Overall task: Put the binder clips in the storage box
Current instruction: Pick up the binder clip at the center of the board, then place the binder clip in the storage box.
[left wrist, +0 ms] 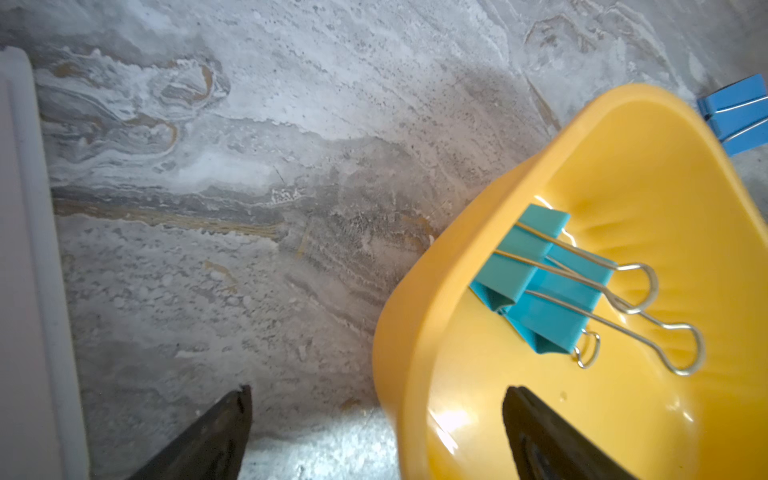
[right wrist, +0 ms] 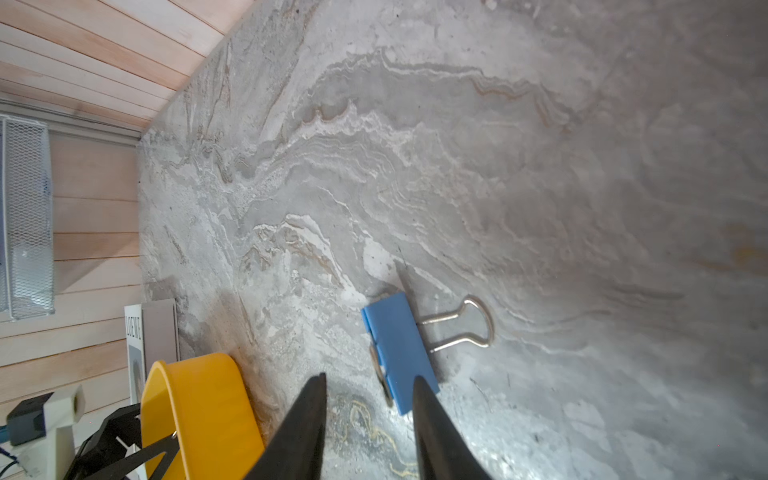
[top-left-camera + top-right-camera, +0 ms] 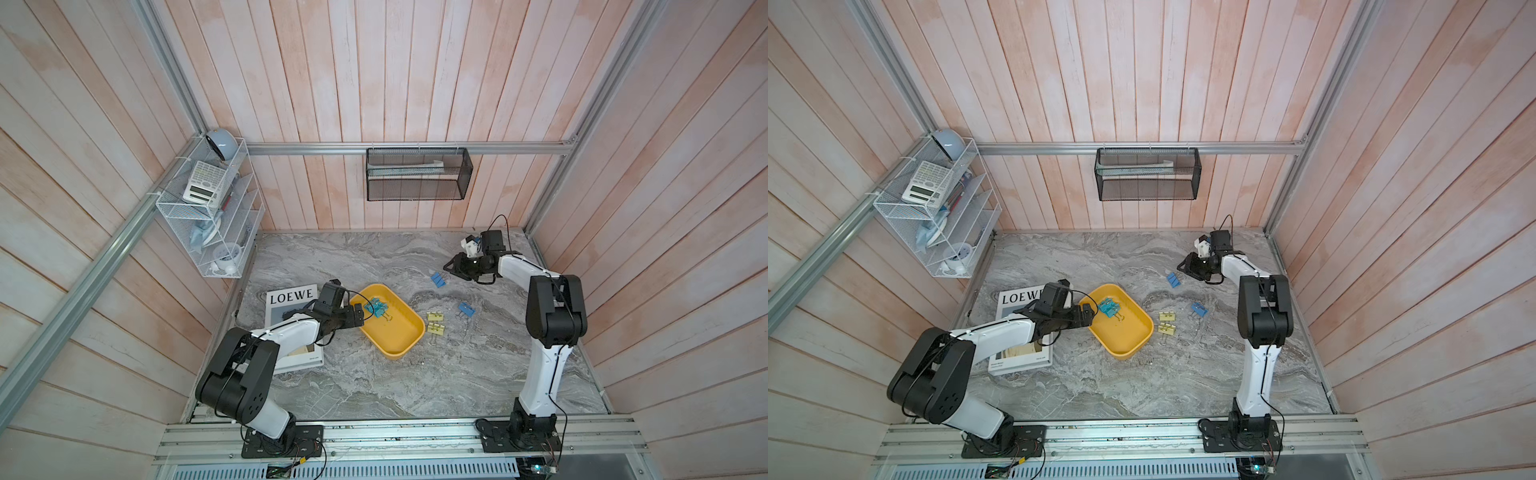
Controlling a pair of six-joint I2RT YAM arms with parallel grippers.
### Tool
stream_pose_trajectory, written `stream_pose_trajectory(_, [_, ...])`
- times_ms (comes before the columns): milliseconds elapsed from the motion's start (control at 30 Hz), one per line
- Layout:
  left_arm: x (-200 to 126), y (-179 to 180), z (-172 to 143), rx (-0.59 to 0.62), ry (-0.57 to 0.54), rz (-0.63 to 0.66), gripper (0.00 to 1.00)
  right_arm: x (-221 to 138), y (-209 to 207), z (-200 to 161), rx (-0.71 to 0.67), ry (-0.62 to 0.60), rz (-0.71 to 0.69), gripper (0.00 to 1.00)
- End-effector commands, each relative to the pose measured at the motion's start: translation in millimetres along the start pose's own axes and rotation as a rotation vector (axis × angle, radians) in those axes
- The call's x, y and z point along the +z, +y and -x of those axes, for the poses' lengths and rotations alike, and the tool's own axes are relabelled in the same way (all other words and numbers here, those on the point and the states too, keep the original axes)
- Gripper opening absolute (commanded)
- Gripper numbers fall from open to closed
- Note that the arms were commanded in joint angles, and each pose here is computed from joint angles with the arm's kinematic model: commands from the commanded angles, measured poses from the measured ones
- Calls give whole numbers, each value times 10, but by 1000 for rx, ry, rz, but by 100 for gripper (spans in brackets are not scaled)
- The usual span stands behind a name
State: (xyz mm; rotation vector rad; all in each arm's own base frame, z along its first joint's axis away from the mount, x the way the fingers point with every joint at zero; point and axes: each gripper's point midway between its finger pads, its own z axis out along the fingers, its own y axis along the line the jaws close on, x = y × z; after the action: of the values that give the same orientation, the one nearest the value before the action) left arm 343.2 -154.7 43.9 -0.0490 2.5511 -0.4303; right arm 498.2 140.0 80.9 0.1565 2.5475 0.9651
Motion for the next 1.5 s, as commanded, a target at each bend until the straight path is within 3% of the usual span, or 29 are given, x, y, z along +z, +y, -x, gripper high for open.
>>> stream_pose_trajectory(0, [-3,16,-17,-6,2,-2,100,112,-56,-19,23,33,23,37])
stream_pose_trajectory(433, [7,7,4,-3,3,-1,100,192,-95,-49,37,52,21,23])
stream_pose_trajectory(700, [2,9,3,0,4,0,100,169,-44,-91,36,60,35,0])
stream_pose_trajectory(967, [-31,3,18,5,1,1,100,-113,175,1,6,-1,37,0])
stream_pose_trajectory(1233, [-66,-18,37,2,-8,-8,100,-654,643,58,5,-132,100,0])
stream_pose_trajectory(1467, [-77,-64,56,-15,-19,-36,100,-770,1345,-556,-33,-127,75,0])
